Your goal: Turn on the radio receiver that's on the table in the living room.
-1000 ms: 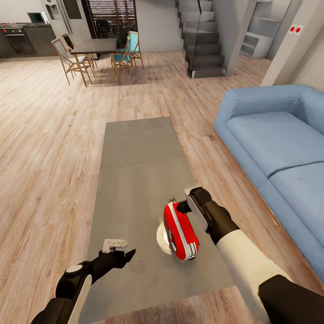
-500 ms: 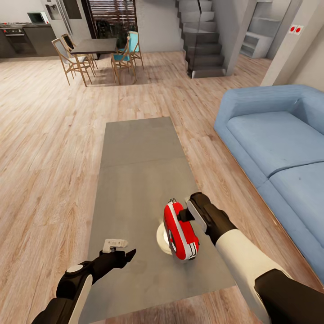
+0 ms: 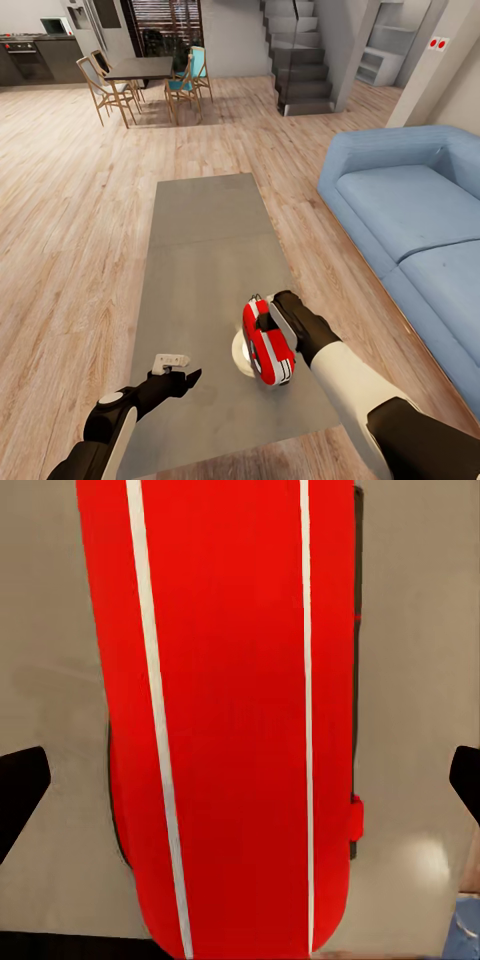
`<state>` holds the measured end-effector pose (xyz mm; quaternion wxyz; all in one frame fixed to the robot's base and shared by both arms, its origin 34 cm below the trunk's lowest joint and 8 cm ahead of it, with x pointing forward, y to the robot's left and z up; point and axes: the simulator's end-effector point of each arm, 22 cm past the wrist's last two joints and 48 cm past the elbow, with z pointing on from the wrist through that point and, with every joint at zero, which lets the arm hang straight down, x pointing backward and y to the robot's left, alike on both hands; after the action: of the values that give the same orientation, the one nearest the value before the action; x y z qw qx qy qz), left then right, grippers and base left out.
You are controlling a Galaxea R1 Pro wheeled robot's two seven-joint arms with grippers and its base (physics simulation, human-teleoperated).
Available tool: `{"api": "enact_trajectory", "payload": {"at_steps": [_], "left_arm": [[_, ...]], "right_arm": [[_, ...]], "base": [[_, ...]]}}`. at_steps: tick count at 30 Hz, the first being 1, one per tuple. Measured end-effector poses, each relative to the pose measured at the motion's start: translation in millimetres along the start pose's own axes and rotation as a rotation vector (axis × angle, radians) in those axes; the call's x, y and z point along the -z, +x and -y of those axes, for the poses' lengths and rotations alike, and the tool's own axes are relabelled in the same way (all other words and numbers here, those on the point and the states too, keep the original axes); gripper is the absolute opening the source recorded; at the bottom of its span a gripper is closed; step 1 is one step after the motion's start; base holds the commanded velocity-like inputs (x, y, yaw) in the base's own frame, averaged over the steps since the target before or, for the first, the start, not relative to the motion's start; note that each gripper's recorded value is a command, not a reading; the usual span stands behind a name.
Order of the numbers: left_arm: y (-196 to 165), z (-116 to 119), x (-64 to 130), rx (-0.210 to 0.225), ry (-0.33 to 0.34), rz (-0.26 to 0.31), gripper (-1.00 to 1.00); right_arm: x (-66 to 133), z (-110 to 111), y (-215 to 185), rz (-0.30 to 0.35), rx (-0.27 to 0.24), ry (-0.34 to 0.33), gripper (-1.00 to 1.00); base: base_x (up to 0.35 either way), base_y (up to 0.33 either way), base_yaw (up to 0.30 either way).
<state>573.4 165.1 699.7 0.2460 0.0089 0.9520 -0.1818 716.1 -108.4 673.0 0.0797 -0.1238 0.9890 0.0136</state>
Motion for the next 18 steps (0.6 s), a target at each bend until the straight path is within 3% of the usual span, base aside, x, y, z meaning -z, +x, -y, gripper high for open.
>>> {"api": "enact_trajectory", "payload": {"at_steps": [7, 18], "left_arm": [[0.1, 0.1, 0.0, 0.000, 0.001, 0.000, 1.00], [0.1, 0.1, 0.0, 0.000, 0.000, 0.000, 1.00]], "right_arm": [[-16.7, -8.5, 12.6, -0.001, -0.009, -0.004, 1.00], [-22.5, -5.0, 16.6, 0.003, -0.013, -0.011, 1.00]], "base": [[0.000, 0.000, 0.000], [0.000, 0.000, 0.000]]}}
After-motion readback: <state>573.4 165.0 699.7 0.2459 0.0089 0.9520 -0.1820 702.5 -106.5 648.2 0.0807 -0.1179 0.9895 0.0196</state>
